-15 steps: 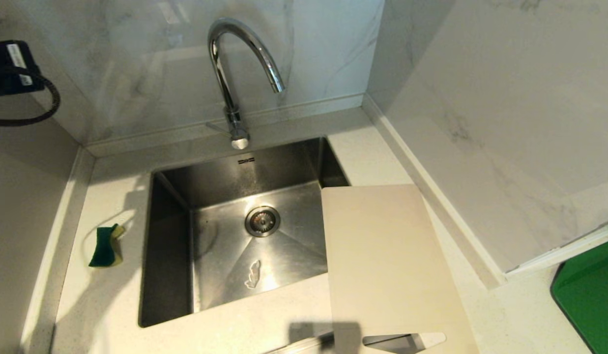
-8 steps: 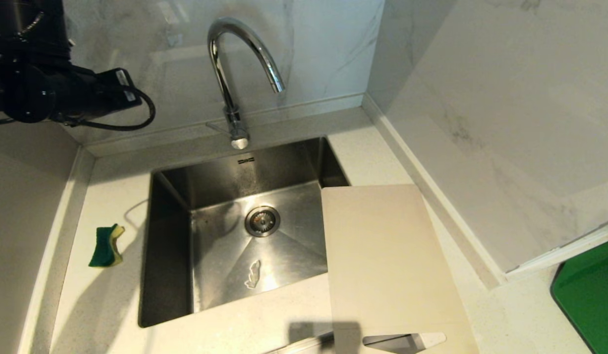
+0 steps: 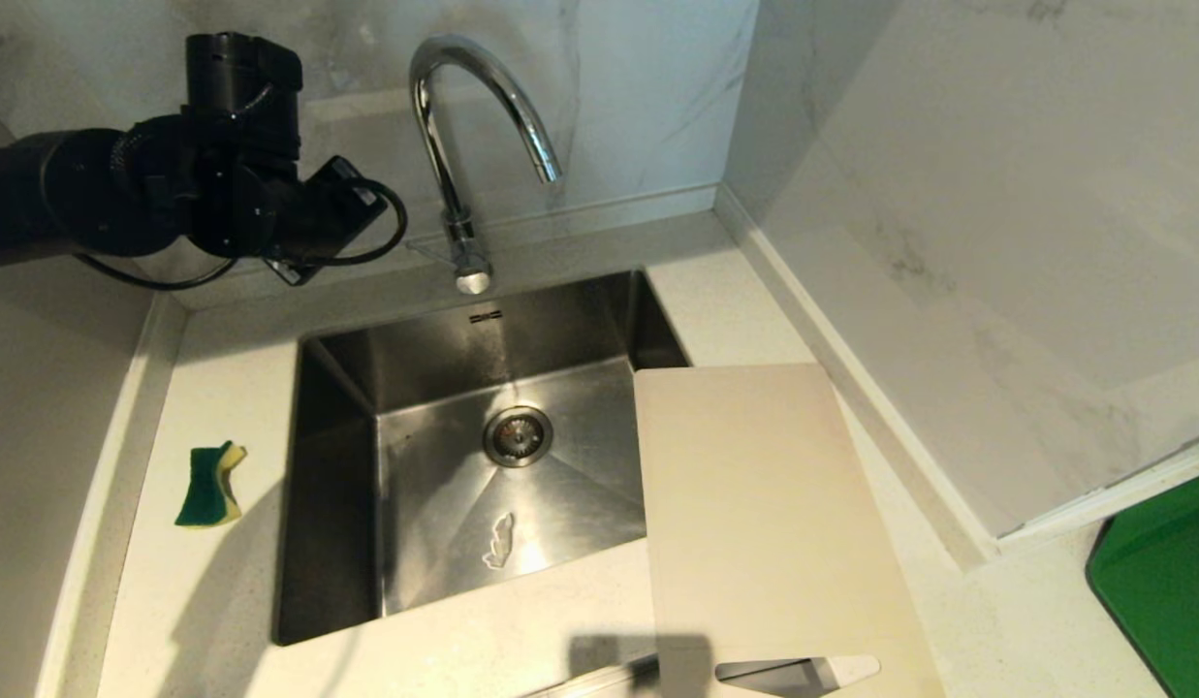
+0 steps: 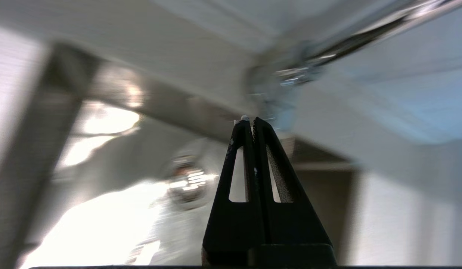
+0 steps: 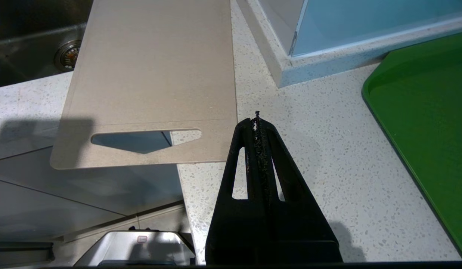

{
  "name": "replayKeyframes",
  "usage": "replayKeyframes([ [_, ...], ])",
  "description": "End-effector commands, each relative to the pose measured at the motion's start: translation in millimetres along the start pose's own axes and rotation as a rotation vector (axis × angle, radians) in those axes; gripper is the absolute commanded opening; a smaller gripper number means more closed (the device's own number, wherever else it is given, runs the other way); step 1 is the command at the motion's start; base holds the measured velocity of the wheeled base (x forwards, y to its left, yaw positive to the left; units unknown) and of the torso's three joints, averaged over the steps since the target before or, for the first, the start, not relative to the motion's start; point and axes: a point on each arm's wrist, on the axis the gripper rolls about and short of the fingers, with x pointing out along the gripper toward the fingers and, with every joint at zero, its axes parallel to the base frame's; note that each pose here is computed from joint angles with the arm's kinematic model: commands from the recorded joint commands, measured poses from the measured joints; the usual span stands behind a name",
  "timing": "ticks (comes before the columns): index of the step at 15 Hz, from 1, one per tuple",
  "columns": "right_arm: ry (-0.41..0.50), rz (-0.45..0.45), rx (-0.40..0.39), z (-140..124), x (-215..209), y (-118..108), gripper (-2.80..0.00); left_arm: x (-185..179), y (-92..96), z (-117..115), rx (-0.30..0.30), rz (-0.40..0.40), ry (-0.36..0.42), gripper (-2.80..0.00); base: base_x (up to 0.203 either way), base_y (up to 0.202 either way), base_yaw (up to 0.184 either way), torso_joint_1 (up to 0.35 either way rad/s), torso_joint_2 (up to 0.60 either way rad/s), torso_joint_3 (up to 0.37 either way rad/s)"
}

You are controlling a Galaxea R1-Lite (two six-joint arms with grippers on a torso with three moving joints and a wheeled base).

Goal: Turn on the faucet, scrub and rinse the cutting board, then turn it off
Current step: Turn on the tap

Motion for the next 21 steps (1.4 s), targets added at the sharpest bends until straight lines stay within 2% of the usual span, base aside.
replayKeyframes([
  [1,-0.001,0.0,0.0,0.0,0.0,0.0,-2.8,16.9,-4.3,-20.9,-0.042,-0.025,0.009,-2.8,0.0,0.0,0.0,0.0,0.0,0.0],
  [3,-0.001,0.001,0.0,0.0,-0.1,0.0,-2.8,29.3,-7.1,-29.2,-0.079,-0.068,-0.014,-2.8,0.0,0.0,0.0,0.0,0.0,0.0],
  [5,0.0,0.001,0.0,0.0,0.0,0.0,-2.8,34.5,-10.8,-34.9,-0.089,-0.107,-0.024,-2.8,0.0,0.0,0.0,0.0,0.0,0.0],
  [8,0.0,0.001,0.0,0.1,0.0,0.0,-2.8,42.2,-12.2,-46.2,-0.101,-0.129,-0.01,-2.8,0.0,0.0,0.0,0.0,0.0,0.0],
  [12,-0.001,0.003,0.0,0.0,-0.1,0.0,-2.8,45.5,-12.4,-48.8,-0.13,-0.144,-0.01,-2.8,0.0,0.0,0.0,0.0,0.0,0.0],
  [14,0.0,0.001,0.0,0.0,0.0,0.0,-2.8,42.9,-15.2,-44.7,-0.135,-0.176,-0.016,-2.8,0.0,0.0,0.0,0.0,0.0,0.0],
  [21,-0.001,0.001,0.0,0.0,-0.1,0.0,-2.8,43.1,-18.0,-52.7,-0.123,-0.184,-0.002,-2.8,0.0,0.0,0.0,0.0,0.0,0.0],
])
